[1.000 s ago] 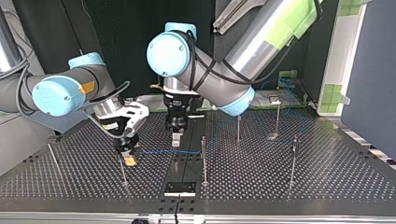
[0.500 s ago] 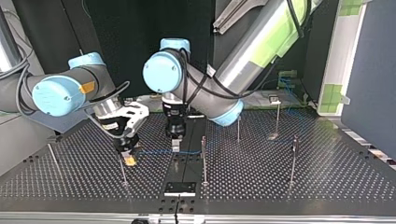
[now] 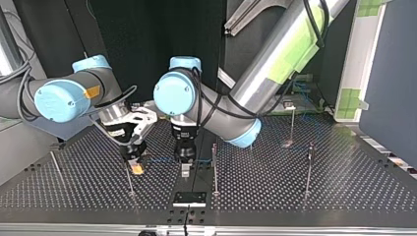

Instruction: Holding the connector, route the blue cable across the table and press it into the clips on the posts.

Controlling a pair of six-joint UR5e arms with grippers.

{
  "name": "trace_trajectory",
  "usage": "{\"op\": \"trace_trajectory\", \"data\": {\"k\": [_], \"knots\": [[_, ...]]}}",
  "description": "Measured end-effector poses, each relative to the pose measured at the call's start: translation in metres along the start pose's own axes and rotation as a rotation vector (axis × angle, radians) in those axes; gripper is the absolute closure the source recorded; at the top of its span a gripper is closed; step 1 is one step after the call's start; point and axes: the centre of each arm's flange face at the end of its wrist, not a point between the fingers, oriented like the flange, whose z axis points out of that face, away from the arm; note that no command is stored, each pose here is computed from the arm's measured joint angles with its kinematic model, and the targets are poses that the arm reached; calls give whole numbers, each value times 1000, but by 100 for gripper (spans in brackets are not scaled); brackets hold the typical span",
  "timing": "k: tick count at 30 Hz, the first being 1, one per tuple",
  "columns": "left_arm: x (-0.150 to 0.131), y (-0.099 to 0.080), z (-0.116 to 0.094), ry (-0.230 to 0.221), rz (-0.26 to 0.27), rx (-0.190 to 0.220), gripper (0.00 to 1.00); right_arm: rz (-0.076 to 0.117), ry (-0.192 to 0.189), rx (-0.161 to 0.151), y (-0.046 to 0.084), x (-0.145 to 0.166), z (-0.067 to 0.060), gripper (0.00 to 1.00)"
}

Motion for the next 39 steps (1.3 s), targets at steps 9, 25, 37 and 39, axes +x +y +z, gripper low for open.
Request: {"op": "trace_trajectory", "data": {"k": [9, 25, 37, 39], "knots": [[26, 4, 18, 44, 23, -9, 0, 0, 0, 0, 0, 0, 0, 100], [31, 3, 11, 74, 46, -39, 100, 1, -1, 2, -1, -1, 0, 100], [33, 6, 0, 101, 66, -101, 96, 2, -11, 4, -3, -7, 0, 100], [33, 6, 0, 105, 65, -103, 81, 1, -11, 5, -3, -7, 0, 100]]}}
